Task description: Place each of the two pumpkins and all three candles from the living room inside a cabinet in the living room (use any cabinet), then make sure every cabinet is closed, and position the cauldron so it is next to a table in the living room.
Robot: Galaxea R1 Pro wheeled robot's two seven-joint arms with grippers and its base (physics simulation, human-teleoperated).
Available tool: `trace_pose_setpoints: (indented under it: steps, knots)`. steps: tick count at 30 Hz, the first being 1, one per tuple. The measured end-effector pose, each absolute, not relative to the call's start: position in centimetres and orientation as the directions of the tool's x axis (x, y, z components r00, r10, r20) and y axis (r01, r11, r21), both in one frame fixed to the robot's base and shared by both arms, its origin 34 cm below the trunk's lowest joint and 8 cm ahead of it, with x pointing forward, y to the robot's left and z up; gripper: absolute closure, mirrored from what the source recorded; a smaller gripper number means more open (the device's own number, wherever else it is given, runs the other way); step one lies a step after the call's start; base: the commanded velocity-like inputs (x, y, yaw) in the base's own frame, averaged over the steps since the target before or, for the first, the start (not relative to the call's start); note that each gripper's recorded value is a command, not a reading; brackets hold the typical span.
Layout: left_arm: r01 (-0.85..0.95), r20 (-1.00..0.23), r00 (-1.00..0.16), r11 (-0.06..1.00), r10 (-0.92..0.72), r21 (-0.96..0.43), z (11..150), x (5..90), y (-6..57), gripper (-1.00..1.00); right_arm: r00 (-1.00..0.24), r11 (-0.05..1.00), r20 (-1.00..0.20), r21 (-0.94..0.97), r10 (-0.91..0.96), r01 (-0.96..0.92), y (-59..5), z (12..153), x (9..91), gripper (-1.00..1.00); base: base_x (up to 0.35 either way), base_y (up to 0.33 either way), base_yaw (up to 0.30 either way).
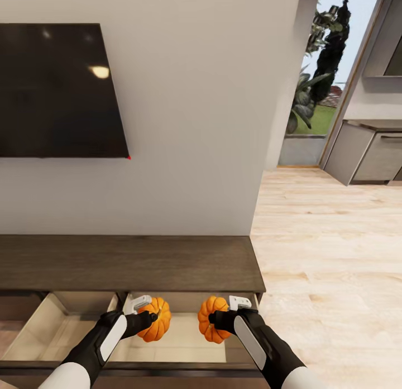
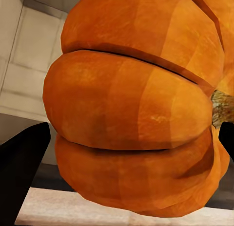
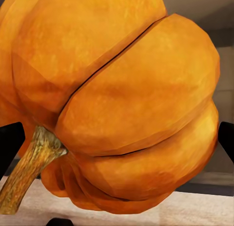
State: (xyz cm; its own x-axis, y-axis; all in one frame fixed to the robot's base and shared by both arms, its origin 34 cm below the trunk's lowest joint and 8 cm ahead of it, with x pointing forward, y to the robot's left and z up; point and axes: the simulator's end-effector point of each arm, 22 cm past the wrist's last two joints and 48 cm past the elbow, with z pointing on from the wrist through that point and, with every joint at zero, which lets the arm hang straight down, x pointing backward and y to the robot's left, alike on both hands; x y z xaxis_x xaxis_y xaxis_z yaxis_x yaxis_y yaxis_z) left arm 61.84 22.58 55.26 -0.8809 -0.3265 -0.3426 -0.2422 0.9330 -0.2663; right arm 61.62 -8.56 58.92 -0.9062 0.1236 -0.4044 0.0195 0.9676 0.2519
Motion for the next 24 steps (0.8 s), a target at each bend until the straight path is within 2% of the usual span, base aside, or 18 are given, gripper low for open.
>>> trace_pose_setpoints:
  steps: [10, 17, 24]
  knots:
    - [-0.245, -0.344, -0.88, 0.933, -0.328, -0.264, 53.5, 61.7, 22.8, 1.0, -0.907, 0.968, -0.404, 0.252, 0.123, 0.019, -8.6, 57.1, 61.5, 1.0, 0.0, 0.0, 0.119]
    - [-0.244, -0.343, -0.88, 0.932, -0.329, -0.268, 52.2, 61.6, 22.6, 1.0, -0.907, 0.967, -0.404, 0.253, 0.124, 0.02, -8.6, 55.8, 61.3, 1.0, 0.0, 0.0, 0.005]
    - [-0.243, -0.345, -0.879, 0.932, -0.329, -0.269, 51.0, 61.5, 22.5, 1.0, -0.906, 0.967, -0.405, 0.253, 0.124, 0.019, -8.5, 54.6, 61.2, 1.0, 0.0, 0.0, -0.095]
